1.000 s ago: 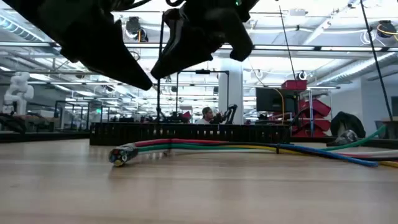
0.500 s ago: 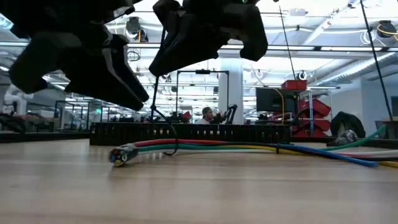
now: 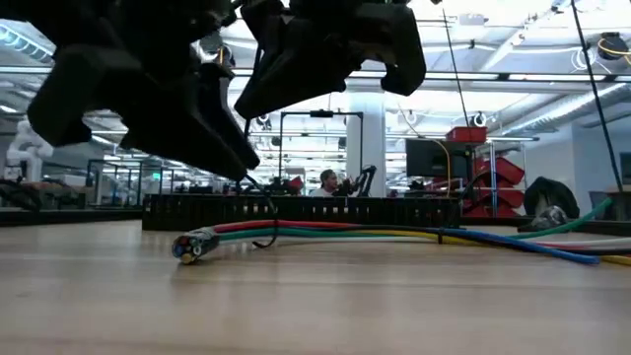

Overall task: Ziptie cables
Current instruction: Wrap the black zip tie on the cables

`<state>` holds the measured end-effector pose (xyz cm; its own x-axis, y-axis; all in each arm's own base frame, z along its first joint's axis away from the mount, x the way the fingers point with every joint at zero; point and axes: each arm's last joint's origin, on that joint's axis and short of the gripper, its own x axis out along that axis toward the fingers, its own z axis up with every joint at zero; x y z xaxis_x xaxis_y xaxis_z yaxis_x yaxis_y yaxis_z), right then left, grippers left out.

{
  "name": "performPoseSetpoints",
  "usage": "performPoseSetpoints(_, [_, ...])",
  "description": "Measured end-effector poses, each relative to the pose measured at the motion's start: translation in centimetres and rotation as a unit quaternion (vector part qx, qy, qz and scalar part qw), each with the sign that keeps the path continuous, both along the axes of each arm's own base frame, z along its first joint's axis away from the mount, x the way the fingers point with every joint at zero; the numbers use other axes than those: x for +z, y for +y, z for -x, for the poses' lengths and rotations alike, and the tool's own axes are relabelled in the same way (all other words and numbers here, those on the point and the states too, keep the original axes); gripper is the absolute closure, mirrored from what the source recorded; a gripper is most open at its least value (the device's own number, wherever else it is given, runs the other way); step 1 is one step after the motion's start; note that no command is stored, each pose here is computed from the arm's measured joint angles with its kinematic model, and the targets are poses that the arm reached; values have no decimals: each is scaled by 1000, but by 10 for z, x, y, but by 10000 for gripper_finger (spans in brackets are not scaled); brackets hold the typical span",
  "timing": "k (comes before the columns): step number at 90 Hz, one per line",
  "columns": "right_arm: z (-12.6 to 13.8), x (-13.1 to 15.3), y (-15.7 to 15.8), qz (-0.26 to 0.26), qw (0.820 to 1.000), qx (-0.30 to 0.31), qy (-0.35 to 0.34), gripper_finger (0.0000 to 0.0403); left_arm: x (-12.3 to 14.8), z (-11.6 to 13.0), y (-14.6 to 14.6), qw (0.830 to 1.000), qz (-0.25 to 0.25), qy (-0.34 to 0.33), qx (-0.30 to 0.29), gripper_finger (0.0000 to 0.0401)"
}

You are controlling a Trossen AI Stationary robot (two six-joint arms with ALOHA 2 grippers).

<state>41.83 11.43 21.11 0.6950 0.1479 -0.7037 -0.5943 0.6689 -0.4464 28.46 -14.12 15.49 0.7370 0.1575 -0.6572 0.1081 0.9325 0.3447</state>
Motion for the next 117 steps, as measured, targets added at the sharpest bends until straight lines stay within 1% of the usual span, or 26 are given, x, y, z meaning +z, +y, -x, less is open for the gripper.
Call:
performPoseSetpoints(22, [0,-1,0,-10,1000,0,5,403,-3,-2,7,1000,2,13,4,317])
performPoseSetpoints(40, [0,-1,0,-13,1000,-5,7,403,-3,-4,10,1000,9,19,5,345])
performPoseSetpoints(56, [0,-1,0,-1,1000,-18,3,403,-4,-4,12,1000,6,25,8,389])
performPoseSetpoints(67, [1,1,-1,15,999,-43,-5,403,-5,-3,13,999,2,31,12,393])
performPoseSetpoints(81, [7,14,5,45,996,-67,-30,403,-5,-3,14,999,1,32,13,394])
performPoseSetpoints(94, [14,27,11,82,992,-84,-52,403,-5,-4,16,999,11,40,7,394])
performPoseSetpoints(109, [23,37,13,121,985,-113,-57,403,-6,-4,15,999,22,49,-7,394])
performPoseSetpoints(117, [28,39,14,142,981,-122,-50,403,-13,-3,16,998,35,56,-18,394])
